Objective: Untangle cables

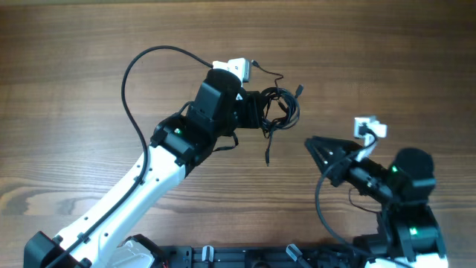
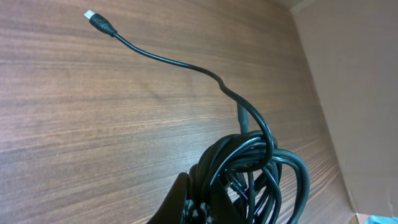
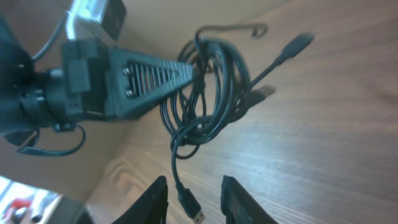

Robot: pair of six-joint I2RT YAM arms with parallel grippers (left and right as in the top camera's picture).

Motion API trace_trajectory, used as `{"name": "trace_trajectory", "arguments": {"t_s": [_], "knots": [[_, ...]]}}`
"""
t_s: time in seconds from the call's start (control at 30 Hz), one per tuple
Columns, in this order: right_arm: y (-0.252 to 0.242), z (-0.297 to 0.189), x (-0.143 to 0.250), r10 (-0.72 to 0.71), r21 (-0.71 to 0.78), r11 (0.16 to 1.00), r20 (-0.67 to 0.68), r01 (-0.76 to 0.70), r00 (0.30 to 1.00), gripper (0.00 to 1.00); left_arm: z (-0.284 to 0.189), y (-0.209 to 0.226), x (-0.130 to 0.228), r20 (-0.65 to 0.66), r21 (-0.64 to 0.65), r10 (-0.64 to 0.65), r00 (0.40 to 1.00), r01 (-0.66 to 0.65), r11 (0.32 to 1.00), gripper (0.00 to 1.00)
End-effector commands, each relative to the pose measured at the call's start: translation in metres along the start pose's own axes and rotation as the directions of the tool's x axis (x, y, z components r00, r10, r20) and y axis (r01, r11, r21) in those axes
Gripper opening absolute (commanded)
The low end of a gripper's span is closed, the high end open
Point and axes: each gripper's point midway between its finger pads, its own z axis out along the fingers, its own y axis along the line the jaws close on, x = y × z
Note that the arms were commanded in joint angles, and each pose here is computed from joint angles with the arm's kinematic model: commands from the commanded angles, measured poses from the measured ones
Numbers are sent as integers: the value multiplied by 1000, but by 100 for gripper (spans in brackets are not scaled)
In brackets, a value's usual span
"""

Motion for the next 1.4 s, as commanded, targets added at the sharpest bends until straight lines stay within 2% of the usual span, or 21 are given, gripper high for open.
{"name": "trace_trajectory", "arguments": {"t_s": [0.0, 0.1, 0.13, 0.17, 0.3, 0.5, 0.73, 0.8, 0.83, 0.87, 0.97, 1.07, 1.17, 1.23, 1.37], "knots": [[13, 18, 6, 32, -83, 996, -86, -39, 996, 30, -2, -26, 7, 7, 73, 175, 984, -175, 982, 4], [15, 34, 10, 50, -126, 990, -137, -68, 989, 29, -1, -30, 9, 30, 44, 241, 970, -242, 969, 4], [13, 39, 12, 93, -120, 986, -155, -112, 984, 37, 0, -29, 8, 45, 11, 248, 968, -249, 968, 4], [11, 43, 12, 115, -116, 984, -164, -135, 980, 40, 0, -30, 8, 50, 4, 252, 966, -253, 968, 4], [-4, 59, 20, 193, -76, 974, -210, -212, 959, 39, 0, -38, 12, 56, 14, 263, 963, -264, 964, 4], [-11, 73, 24, 221, -72, 967, -236, -243, 946, 30, 0, -51, 15, 64, 52, 181, 981, -185, 981, 4], [-11, 80, 20, 225, -84, 965, -224, -249, 948, 26, 0, -55, 14, 57, 85, -16, 998, 11, 996, 4], [-10, 81, 17, 214, -90, 967, -211, -237, 954, 21, 0, -57, 15, 46, 95, -52, 998, 47, 994, 4], [-13, 82, 15, 216, -78, 969, -199, -235, 956, 15, -1, -58, 16, 39, 100, -58, 998, 54, 994, 4], [-14, 82, 15, 215, -74, 970, -196, -233, 957, 5, 0, -58, 17, 36, 101, -58, 998, 54, 993, 4], [-14, 81, 15, 211, -73, 971, -197, -229, 957, 5, 0, -46, 14, 47, 56, -67, 997, 64, 996, 4], [-13, 77, 21, 132, -85, 985, -213, -153, 968, 5, -2, -13, -4, 101, -41, -107, 989, 111, 993, 4], [11, 64, 22, -4, -197, 980, -217, -40, 976, 5, -7, 20, -22, 149, -91, -227, 962, 242, 966, 4], [36, 49, 22, -136, -310, 948, -193, 71, 972, 4, -11, 41, -33, 181, -115, -305, 935, 328, 938, 4], [63, 25, 24, -261, -407, 895, -138, 185, 956, 5, -17, 59, -46, 219, -128, -332, 918, 364, 923, 4]]}}
